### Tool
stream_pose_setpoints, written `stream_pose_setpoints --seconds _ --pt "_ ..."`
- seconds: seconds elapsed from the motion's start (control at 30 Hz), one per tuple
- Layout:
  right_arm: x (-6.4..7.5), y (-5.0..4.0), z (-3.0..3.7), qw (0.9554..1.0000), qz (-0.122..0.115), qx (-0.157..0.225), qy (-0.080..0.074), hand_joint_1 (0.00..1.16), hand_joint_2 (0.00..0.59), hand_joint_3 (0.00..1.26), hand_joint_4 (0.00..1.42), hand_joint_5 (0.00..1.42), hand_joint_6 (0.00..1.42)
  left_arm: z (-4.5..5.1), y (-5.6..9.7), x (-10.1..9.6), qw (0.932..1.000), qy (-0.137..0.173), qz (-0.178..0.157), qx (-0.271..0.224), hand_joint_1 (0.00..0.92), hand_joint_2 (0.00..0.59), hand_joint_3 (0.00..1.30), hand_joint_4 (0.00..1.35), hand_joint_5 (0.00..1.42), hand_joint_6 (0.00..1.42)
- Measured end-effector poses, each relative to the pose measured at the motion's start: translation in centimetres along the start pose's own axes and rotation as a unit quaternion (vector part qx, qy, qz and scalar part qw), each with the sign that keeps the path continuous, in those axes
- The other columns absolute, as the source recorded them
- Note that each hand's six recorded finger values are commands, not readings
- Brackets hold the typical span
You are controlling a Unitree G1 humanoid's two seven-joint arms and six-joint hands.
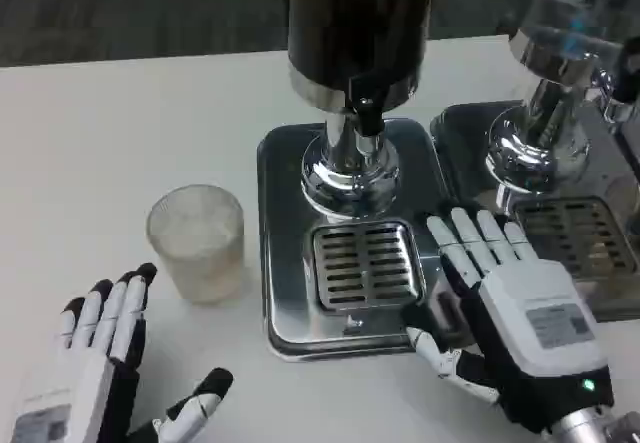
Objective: Grasp the cup under the faucet to collect the drink, then remove the cup.
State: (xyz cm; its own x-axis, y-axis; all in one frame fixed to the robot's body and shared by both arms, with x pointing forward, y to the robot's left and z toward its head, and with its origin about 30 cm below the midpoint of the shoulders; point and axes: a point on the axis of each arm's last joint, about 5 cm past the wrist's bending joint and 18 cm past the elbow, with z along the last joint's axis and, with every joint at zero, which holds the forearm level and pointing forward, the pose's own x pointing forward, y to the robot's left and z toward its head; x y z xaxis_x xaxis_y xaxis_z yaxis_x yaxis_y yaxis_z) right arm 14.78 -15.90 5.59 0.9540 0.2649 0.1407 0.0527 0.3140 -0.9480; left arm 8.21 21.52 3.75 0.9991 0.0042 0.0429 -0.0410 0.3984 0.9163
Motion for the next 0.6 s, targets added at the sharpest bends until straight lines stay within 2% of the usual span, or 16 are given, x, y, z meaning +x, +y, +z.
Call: stream_pose_setpoints --seconds 0.5,0.6 --pt "0.0 0.0 0.01 1.0 0.002 0.004 0.002 0.24 0.44 0.08 0.0 0.0 0.05 0.01 -0.02 -0.28 1.0 0.002 0.007 0.001 0.0 0.195 0.0 0.0 0.0 0.0" --pt "0.0 0.0 0.01 1.0 0.002 0.004 0.002 0.24 0.44 0.08 0.0 0.0 0.05 0.04 0.02 -0.32 0.9999 0.002 0.012 0.001 0.0 0.188 0.04 0.0 0.05 0.0"
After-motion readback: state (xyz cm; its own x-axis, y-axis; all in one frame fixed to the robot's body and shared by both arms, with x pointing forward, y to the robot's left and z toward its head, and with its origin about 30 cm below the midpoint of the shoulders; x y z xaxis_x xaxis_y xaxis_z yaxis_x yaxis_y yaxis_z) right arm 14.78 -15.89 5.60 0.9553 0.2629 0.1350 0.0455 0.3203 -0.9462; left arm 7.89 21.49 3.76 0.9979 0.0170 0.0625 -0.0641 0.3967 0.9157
